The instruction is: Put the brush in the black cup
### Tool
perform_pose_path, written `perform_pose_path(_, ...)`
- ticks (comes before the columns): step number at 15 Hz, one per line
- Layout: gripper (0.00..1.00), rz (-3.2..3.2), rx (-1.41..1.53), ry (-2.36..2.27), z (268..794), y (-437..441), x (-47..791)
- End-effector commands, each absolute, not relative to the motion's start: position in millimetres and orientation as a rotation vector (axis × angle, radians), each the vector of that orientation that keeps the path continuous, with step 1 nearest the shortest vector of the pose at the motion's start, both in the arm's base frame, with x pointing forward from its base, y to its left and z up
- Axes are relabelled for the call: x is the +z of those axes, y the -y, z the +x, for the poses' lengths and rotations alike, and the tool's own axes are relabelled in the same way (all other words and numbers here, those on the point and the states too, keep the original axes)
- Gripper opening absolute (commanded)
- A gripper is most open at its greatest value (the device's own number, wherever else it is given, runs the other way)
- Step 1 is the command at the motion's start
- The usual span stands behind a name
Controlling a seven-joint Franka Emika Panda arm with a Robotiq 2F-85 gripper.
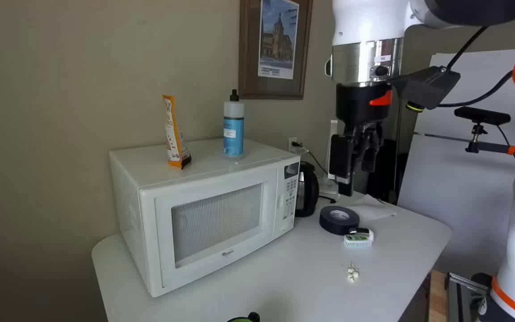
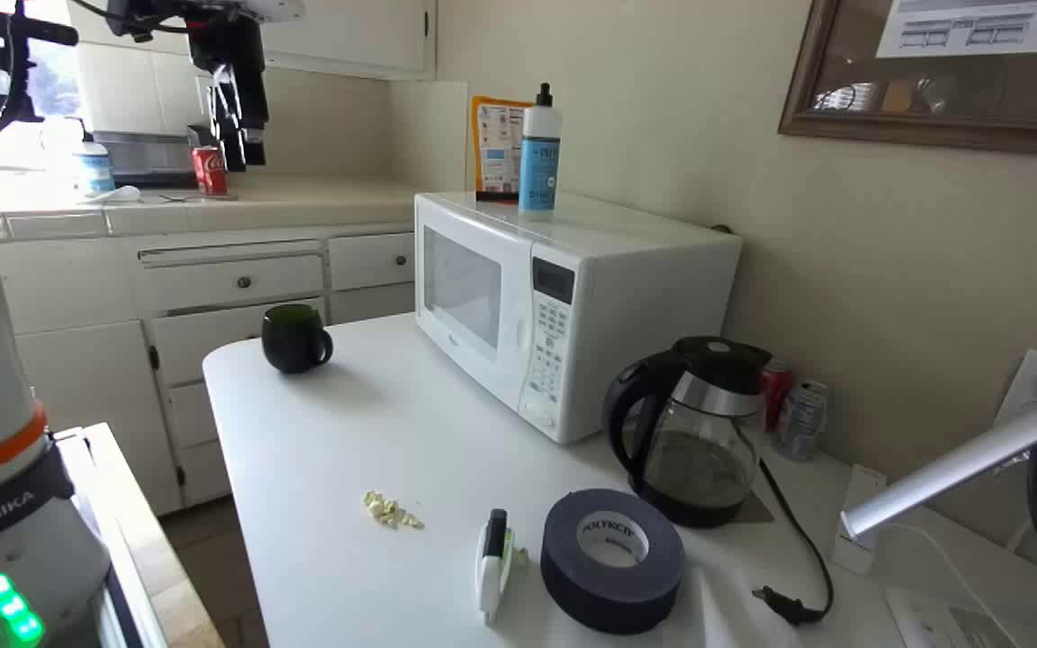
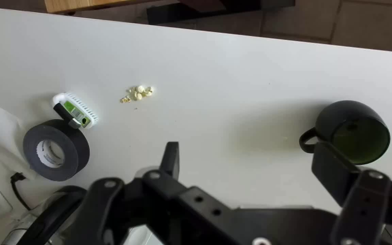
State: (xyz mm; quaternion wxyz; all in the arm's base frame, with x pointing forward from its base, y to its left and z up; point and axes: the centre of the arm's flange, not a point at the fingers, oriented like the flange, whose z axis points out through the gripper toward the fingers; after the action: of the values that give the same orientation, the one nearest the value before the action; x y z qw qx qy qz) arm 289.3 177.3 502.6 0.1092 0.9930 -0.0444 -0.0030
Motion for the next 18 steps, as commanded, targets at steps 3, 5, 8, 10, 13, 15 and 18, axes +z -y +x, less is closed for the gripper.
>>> perform_pose_path(3, 1.0, 2.92, -0.009, 0.13, 289, -177, 503)
perform_pose_path(5, 1.0, 2.92, -0.009, 0.13, 289, -177, 503)
perform_pose_path(8, 1.0, 2.92, -0.009, 0.13, 289, -177, 503)
perform_pose_path(10, 1.0, 2.94, 0.038, 0.236, 302, -161, 516)
perform_pose_path(13, 1.0, 2.965, 0.086, 0.458, 318, -116, 540)
perform_pose_path(15, 1.0, 2.973, 0.11, 0.629, 329, -75, 555)
perform_pose_path(18, 1.0, 3.047, 0.072, 0.817, 344, -4, 567)
